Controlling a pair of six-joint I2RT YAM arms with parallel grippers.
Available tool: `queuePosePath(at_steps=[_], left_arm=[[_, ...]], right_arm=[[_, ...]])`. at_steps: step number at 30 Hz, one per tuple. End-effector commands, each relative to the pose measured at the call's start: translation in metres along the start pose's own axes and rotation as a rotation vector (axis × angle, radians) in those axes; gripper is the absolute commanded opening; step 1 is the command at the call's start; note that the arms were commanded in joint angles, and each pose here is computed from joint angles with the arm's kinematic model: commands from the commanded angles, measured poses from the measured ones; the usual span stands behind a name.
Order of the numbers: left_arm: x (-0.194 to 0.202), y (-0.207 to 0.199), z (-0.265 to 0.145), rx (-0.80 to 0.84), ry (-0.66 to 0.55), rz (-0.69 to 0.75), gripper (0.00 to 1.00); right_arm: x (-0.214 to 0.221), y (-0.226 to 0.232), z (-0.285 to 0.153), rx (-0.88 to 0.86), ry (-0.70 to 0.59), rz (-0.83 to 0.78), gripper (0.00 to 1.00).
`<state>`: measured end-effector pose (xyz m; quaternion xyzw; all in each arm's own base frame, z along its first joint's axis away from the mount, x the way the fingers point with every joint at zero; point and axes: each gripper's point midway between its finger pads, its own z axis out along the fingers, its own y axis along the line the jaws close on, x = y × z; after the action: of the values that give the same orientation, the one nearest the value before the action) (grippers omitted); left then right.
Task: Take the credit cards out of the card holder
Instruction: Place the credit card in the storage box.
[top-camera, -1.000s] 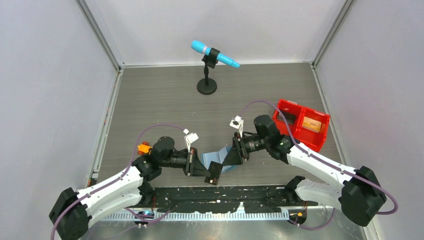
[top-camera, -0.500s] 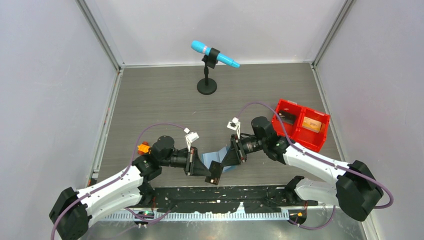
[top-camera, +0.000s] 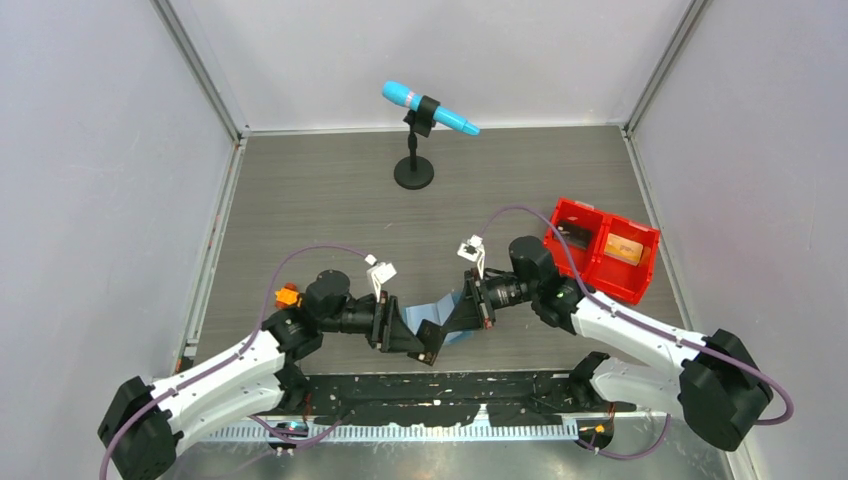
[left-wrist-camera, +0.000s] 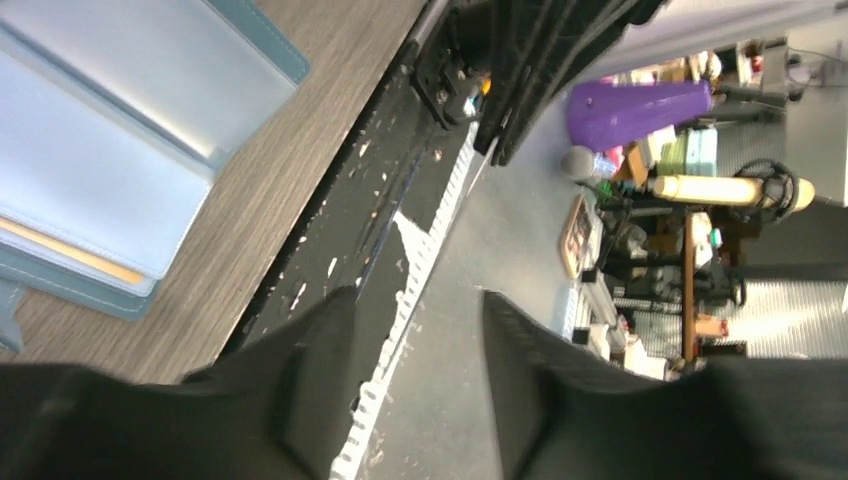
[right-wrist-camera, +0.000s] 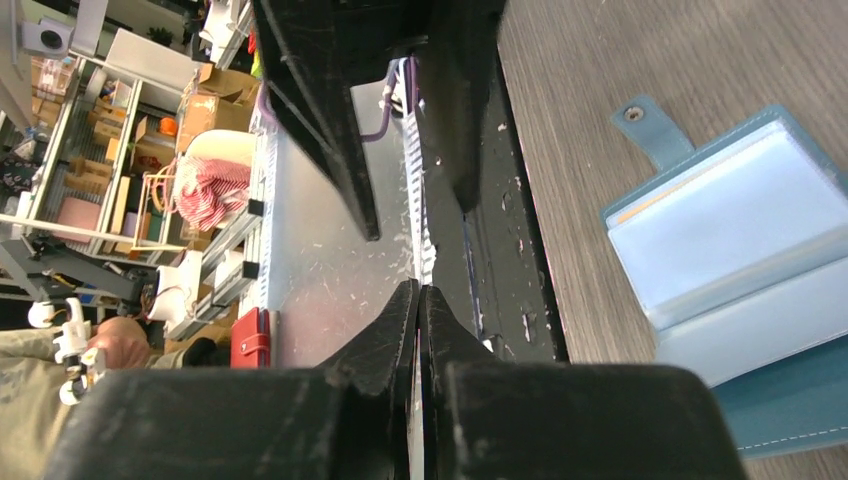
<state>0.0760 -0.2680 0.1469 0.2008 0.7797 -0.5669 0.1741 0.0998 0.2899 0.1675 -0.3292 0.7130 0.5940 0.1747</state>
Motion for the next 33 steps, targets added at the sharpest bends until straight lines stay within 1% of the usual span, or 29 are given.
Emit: queuePosePath(at_steps=[1,2,3,10,14,17,21,25,28,29,33], left_arm=[[-0.023,-0.004,-0.009,-0.087,-0.074,0.062,0.71],[-0.026,0.000,-0.012,-0.127,-0.091,0.066,0.80],[-0.030,0.003,-0.016,-0.166,-0.112,0.072,0.84],[-0.051,0.029,-0.058,-0.458,-0.270,0.089,0.99],[-0.057,0.038,-0.079,-0.577,-0.309,0.105,0.99],[-0.053,0.043,-0.090,-0.645,-0.281,0.110,0.99],[-0.052,0.047,-0.101,-0.718,-0.253,0.122,0.99],[-0.049,0.043,-0.109,-0.749,-0.230,0.092,0.99],[-0.051,0.041,-0.122,-0.801,-0.210,0.120,0.99],[-0.052,0.041,-0.125,-0.817,-0.203,0.130,0.99],[-0.051,0.040,-0.129,-0.836,-0.167,0.163,0.99]], right_arm=[[-0.017,0.012,-0.003,-0.003,-0.073,-0.076,0.05],[-0.018,0.012,-0.003,-0.001,-0.076,-0.077,0.05],[-0.018,0.010,-0.004,0.009,-0.077,-0.072,0.05],[-0.024,-0.001,-0.008,0.079,-0.105,-0.054,0.05],[-0.033,-0.017,-0.017,0.161,-0.141,-0.028,0.05],[-0.043,-0.033,-0.026,0.236,-0.183,-0.004,0.05],[-0.061,-0.060,-0.048,0.369,-0.275,0.044,0.05],[-0.083,-0.093,-0.092,0.548,-0.414,0.109,0.05],[-0.095,-0.109,-0.127,0.666,-0.511,0.145,0.05],[-0.102,-0.112,-0.145,0.710,-0.563,0.146,0.05],[-0.115,-0.126,-0.203,0.909,-0.709,0.159,0.05]])
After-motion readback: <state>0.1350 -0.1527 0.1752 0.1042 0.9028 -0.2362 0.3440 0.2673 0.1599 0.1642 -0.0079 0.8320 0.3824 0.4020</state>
